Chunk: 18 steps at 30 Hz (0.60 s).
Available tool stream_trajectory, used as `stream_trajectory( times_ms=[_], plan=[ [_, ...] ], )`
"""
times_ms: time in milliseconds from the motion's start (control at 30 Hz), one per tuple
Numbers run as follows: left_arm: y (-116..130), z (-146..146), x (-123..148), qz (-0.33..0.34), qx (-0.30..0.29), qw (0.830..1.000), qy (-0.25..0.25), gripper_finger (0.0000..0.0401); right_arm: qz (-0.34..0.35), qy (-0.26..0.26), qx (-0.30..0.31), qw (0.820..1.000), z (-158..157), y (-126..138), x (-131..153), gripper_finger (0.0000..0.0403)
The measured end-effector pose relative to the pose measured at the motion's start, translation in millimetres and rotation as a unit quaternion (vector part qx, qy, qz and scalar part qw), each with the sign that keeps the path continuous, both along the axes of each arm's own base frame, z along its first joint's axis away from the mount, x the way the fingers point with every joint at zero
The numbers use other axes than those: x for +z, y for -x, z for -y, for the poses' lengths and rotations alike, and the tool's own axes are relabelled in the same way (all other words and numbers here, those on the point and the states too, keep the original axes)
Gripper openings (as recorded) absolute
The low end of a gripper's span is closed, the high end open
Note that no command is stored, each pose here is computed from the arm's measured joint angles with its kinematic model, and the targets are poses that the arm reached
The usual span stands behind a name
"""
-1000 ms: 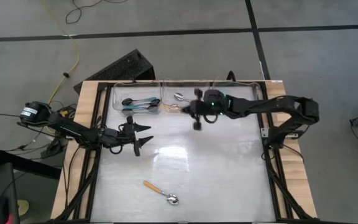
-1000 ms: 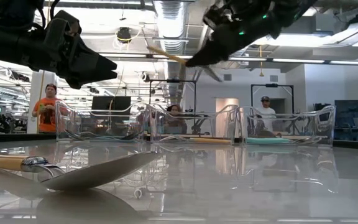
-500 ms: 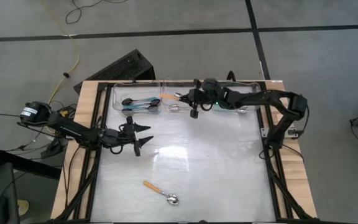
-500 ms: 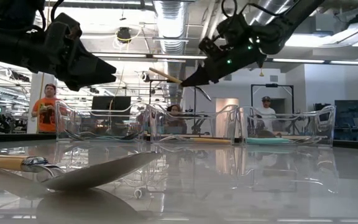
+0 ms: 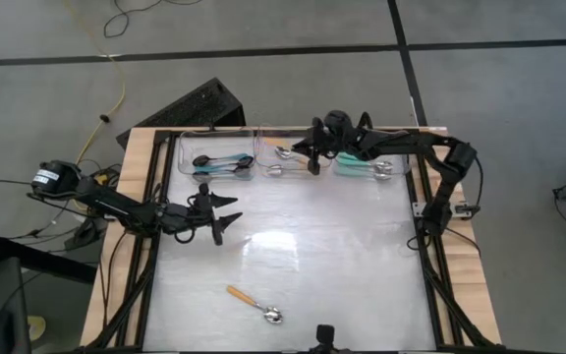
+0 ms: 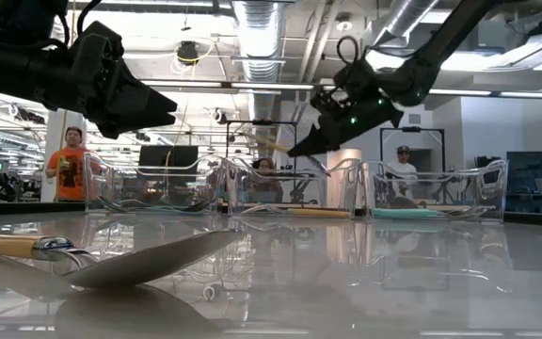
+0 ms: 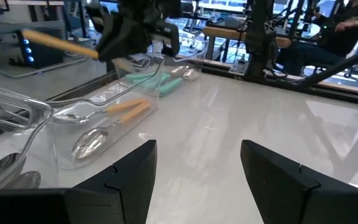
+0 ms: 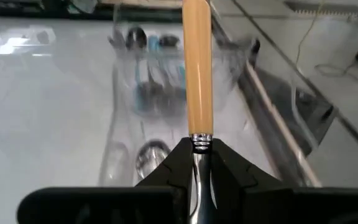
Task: Sort silverware by color (type)
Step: Put the top yellow spoon into the top center transparent bin
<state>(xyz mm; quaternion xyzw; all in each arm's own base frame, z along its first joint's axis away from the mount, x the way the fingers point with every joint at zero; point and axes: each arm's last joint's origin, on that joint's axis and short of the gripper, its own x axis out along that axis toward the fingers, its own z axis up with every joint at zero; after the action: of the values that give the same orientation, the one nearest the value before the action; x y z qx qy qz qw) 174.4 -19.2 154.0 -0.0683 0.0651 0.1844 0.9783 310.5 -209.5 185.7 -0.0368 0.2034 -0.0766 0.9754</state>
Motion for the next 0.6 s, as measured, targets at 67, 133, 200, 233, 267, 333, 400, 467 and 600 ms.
stream_trajectory(
  times_ms=[67,133,200,233,267,333,400,467,600],
  plan=[
    [0,0,0,0.000,0.001,1.000,0.000,0.0218,-0.007,-0.006,-0.002,1.000,3,0,-8,0.0064],
    [0,0,0,0.000,0.004,1.000,-0.001,0.0218,-0.008,-0.006,-0.004,1.000,5,-1,-13,0.0064],
    [0,0,0,0.000,0.005,1.000,0.000,0.0218,-0.011,-0.010,-0.005,1.000,8,-1,-18,0.0064],
    [0,0,0,0.001,0.006,1.000,0.002,0.0218,-0.014,-0.014,-0.007,1.000,10,0,-21,0.0064],
    [0,0,0,0.001,0.006,1.000,0.003,0.0218,-0.016,-0.019,-0.009,1.000,12,0,-24,0.0064],
    [0,0,0,0.002,0.007,1.000,0.006,0.0218,-0.018,-0.023,-0.013,0.999,15,2,-28,0.0064],
    [0,0,-1,0.000,0.007,1.000,0.006,0.0218,-0.019,-0.024,-0.016,0.999,17,3,-28,0.0064],
    [0,0,-1,-0.001,0.007,1.000,0.006,0.0218,-0.018,-0.024,-0.017,0.999,17,3,-28,0.0064],
    [1,-1,-1,-0.001,0.018,1.000,0.005,0.0218,-0.016,-0.027,-0.020,0.999,18,4,-28,0.0064]
  ],
)
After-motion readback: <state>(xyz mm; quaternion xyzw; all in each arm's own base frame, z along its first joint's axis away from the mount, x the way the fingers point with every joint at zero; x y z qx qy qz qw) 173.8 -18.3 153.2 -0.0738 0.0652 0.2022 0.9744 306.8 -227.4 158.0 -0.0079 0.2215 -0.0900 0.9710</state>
